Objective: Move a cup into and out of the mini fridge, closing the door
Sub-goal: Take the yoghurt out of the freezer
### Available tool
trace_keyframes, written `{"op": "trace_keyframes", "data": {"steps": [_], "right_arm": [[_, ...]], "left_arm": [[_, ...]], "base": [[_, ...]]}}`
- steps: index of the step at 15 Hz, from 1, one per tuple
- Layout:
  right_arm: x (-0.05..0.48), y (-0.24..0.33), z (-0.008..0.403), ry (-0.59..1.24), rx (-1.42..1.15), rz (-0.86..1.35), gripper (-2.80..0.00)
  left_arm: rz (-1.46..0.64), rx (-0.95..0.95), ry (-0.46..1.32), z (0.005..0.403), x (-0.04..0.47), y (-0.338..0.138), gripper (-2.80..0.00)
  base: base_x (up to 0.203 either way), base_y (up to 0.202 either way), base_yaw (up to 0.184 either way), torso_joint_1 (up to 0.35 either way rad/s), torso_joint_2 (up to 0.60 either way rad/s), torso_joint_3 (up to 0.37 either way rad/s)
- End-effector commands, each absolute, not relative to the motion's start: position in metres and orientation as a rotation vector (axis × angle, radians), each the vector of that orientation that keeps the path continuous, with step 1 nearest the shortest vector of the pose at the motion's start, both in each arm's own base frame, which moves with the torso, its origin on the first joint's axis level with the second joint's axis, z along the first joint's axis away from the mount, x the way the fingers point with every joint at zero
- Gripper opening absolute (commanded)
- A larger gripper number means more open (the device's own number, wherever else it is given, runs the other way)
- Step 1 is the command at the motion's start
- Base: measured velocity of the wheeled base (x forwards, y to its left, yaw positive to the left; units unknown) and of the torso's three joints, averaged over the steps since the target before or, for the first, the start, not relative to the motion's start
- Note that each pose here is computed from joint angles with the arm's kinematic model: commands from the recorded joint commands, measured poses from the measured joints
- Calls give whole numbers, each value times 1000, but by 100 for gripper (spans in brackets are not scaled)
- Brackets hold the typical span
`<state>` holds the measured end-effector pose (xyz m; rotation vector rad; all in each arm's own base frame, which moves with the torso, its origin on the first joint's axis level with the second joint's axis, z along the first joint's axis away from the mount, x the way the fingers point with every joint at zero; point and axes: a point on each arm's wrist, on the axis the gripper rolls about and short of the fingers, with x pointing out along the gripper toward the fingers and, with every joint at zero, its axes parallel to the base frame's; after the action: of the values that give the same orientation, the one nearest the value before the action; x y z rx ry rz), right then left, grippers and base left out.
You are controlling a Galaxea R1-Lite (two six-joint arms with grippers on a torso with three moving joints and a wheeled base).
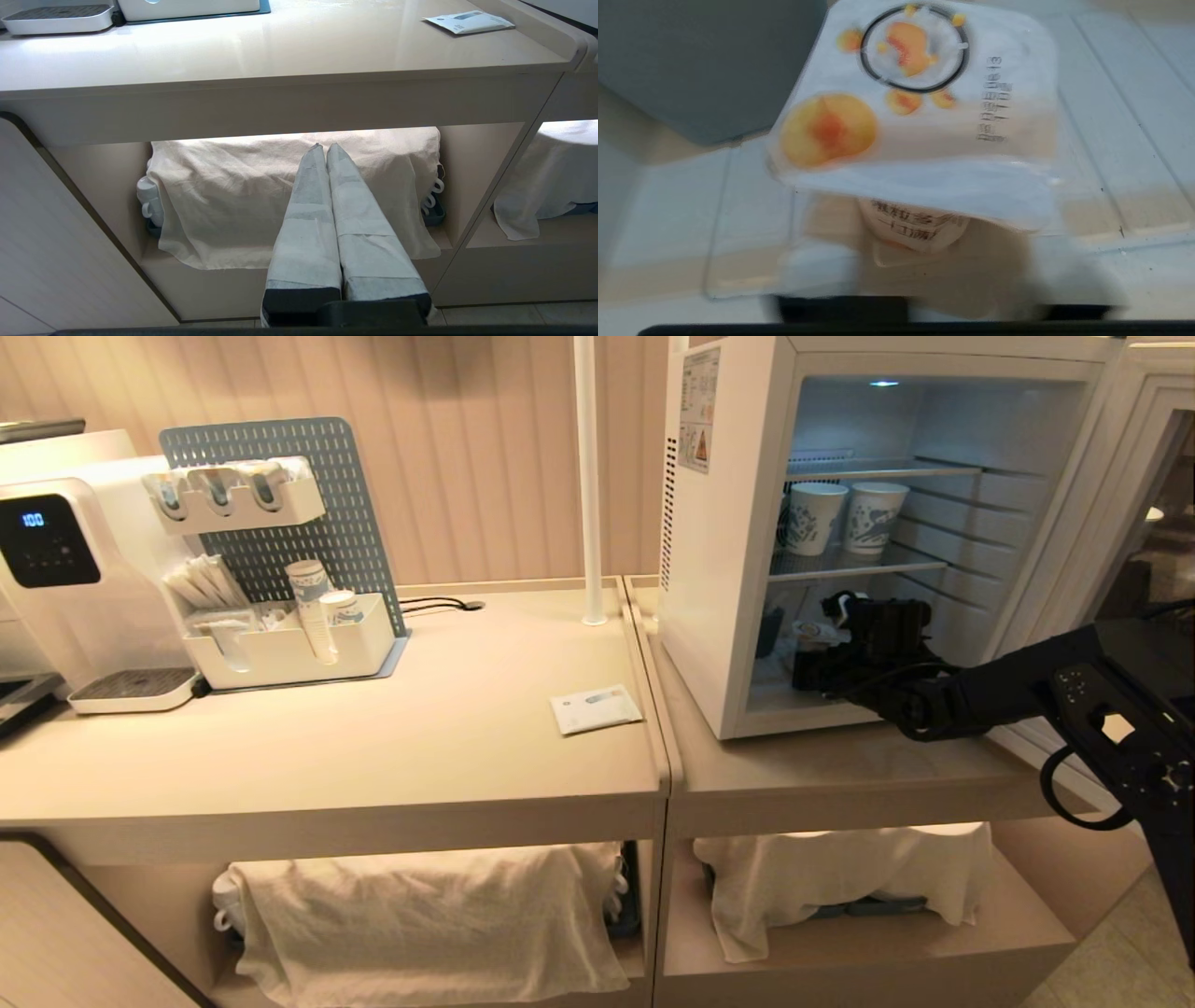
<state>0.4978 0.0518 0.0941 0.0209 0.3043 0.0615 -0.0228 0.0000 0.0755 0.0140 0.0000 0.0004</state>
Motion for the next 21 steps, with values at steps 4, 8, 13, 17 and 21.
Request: {"op": "trace_keyframes", "data": {"steps": [4,8,13,17,21], "right_arm": [[491,51,106,299,21,65,-280],[485,51,113,309,19,64,-280],[479,50,127,301,18,63,-280],[462,48,141,339,-7,65,-280],[431,44,163,414,-52,68,-280]], "left_arm": [[0,14,0,75,-23,0,-280],[0,14,0,75,-23,0,-280],[0,14,0,75,-23,0,-280],[0,14,0,75,-23,0,-280],[1,14,0,75,-23,0,-280]], "base": [[0,0,0,0,0,0],[0,0,0,0,0,0],[0,0,0,0,0,0],[0,0,0,0,0,0],[0,0,0,0,0,0]]}}
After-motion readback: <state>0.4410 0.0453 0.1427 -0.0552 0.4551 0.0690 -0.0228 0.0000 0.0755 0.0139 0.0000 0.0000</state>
